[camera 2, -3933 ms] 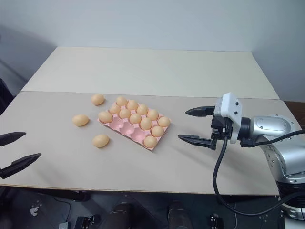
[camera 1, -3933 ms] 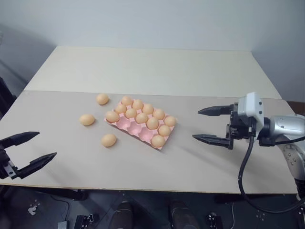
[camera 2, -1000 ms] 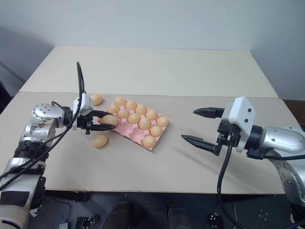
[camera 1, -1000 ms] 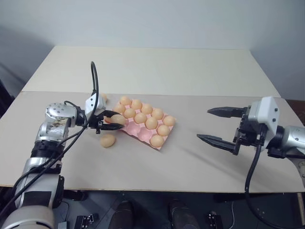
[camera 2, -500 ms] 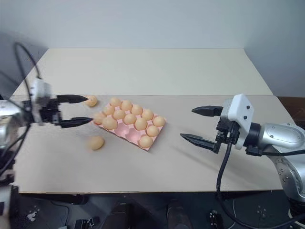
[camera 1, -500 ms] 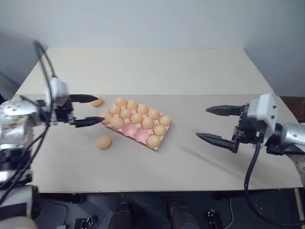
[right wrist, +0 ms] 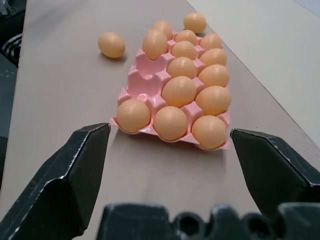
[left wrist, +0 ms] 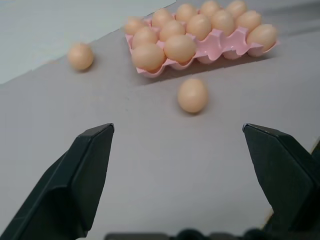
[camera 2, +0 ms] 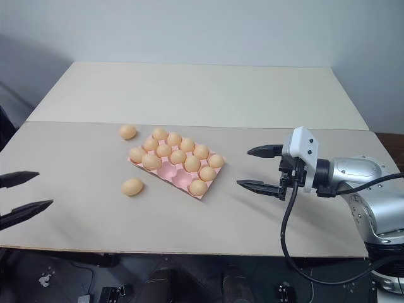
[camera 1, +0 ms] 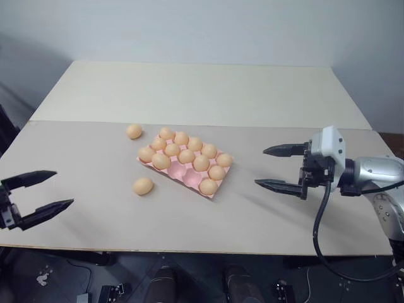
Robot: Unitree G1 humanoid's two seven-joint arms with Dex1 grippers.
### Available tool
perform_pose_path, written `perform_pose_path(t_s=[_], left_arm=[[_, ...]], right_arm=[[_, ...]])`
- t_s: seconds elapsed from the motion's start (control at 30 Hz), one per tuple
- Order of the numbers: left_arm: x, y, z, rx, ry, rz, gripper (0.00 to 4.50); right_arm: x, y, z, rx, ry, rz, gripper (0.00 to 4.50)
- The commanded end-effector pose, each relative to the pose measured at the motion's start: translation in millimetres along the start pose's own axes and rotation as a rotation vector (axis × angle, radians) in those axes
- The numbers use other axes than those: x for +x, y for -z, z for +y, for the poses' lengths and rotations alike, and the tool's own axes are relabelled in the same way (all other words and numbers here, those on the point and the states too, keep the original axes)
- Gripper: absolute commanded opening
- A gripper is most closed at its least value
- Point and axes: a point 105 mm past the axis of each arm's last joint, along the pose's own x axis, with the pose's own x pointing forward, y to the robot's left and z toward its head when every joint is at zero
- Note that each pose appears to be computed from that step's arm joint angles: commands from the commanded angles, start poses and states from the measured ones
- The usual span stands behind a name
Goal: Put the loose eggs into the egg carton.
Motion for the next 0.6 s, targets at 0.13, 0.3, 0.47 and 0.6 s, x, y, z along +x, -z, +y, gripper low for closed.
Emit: perform_pose_path(t_s=[0.13, 0.3, 0.47, 0.6], left_arm=[[8, -11, 0, 0.038, -0.021, -0.040, 4.47], [21, -18, 12, 0.044, -0.026, -0.054, 4.47], [54, -25, 43, 0.025, -0.096, -0.025, 4.47], [87, -33, 68, -0.004, -0.150, -0.029, 4.47]], right_arm=[[-2, -13, -1, -0.055, -0.001, -0.025, 4.50], [-5, -14, 0, -0.058, 0.006, -0.024, 4.50], [-5, -16, -1, -0.059, 0.027, -0.018, 4.50], [-5, -19, -2, -0.070, 0.042, -0.017, 4.50]])
